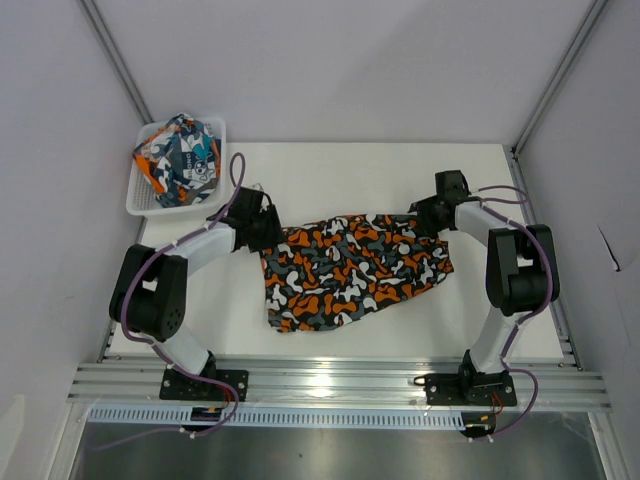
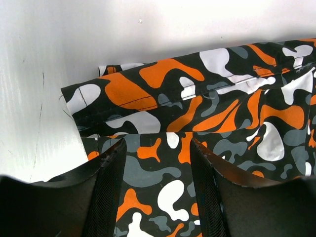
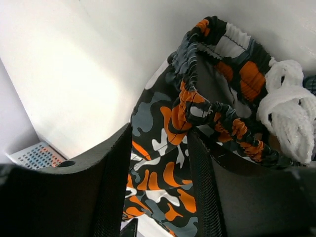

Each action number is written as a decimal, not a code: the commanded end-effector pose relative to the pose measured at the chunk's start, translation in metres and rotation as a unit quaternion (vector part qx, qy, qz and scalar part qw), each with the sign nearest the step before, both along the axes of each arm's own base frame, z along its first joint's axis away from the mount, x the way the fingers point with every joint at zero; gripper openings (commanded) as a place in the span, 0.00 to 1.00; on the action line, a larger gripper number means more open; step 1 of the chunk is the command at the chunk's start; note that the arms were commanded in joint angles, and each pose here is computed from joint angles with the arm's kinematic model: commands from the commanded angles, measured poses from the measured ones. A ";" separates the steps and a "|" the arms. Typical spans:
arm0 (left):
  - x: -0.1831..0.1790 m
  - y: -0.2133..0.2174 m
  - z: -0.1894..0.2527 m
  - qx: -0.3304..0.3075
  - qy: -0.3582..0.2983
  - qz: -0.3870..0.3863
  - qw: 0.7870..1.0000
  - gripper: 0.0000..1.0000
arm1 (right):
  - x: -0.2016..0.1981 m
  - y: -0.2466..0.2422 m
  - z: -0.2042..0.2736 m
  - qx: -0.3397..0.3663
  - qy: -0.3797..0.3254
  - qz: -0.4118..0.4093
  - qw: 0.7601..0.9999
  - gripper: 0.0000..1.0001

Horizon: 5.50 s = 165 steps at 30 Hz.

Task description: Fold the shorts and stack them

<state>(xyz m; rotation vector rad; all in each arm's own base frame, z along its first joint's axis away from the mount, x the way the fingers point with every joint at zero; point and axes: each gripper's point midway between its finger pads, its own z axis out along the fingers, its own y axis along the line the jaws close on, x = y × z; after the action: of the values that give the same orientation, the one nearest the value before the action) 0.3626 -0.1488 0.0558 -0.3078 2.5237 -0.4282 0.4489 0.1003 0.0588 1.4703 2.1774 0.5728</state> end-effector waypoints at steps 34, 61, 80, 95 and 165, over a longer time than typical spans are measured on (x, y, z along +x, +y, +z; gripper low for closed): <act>-0.165 -0.103 0.011 -0.093 -0.075 -0.167 0.979 0.54 | 0.034 -0.001 0.038 0.007 -0.039 -0.069 0.997 0.00; -0.263 -0.135 -0.084 -0.043 0.008 -0.246 0.968 0.51 | 0.103 0.000 0.043 0.018 -0.067 -0.077 0.995 0.00; -0.271 -0.139 -0.075 -0.011 0.002 -0.259 0.966 0.52 | 0.138 -0.018 0.062 0.034 -0.171 0.064 0.983 0.59; -0.206 -0.119 -0.048 -0.005 -0.023 -0.235 0.972 0.52 | 0.066 -0.069 0.086 -0.061 -0.174 0.193 0.964 0.68; -0.056 -0.161 0.058 -0.003 -0.104 -0.232 0.967 0.52 | -0.184 -0.025 0.040 -0.213 -0.021 0.291 0.932 0.50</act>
<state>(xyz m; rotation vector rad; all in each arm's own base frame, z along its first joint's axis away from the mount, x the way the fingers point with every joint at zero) 0.3024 -0.2987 0.1092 0.2964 2.4091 -0.5963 0.2570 0.1090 0.0856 0.4983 2.5374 0.3851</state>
